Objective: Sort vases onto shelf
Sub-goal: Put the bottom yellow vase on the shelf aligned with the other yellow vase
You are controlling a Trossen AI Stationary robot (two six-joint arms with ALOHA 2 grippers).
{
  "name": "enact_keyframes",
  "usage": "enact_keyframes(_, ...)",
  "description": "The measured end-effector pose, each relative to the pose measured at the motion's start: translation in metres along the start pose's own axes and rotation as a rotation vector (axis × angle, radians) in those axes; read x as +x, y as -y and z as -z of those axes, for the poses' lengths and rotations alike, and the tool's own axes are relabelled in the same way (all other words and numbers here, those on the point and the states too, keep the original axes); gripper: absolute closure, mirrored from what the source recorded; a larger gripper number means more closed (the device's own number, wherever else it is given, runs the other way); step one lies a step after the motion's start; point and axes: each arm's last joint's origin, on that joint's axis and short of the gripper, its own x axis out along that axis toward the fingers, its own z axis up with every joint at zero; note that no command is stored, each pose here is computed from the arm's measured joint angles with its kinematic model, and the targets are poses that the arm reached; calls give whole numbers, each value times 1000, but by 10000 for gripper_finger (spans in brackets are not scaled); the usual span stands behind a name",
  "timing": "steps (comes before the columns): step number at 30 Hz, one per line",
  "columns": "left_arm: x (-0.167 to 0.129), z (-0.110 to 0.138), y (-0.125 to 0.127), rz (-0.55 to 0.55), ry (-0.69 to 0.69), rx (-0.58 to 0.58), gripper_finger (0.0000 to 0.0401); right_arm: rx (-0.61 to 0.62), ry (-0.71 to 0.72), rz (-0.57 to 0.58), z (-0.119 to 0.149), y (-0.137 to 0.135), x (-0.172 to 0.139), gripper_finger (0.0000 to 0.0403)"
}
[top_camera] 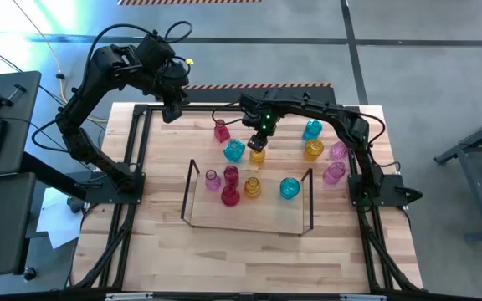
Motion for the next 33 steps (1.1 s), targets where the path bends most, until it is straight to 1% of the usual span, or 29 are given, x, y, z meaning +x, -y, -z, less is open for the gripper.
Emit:
enact_keyframes(7,0,0,0,-1,2,1,302,-3,43,-8,-5,-3,-13,215)
enact_keyframes(13,0,0,0,-1,1,0,302,-27,-16,-20,2,-13,0,218)
enact_keyframes(18,0,0,0,0,1,0,302,-44,-11,-22,4,-18,10,238)
enact_keyframes(25,0,0,0,0,0,0,302,-17,13,-4,1,-14,14,268)
enact_keyframes(33,0,0,0,0,0,0,302,-28,17,-5,1,-13,14,277)
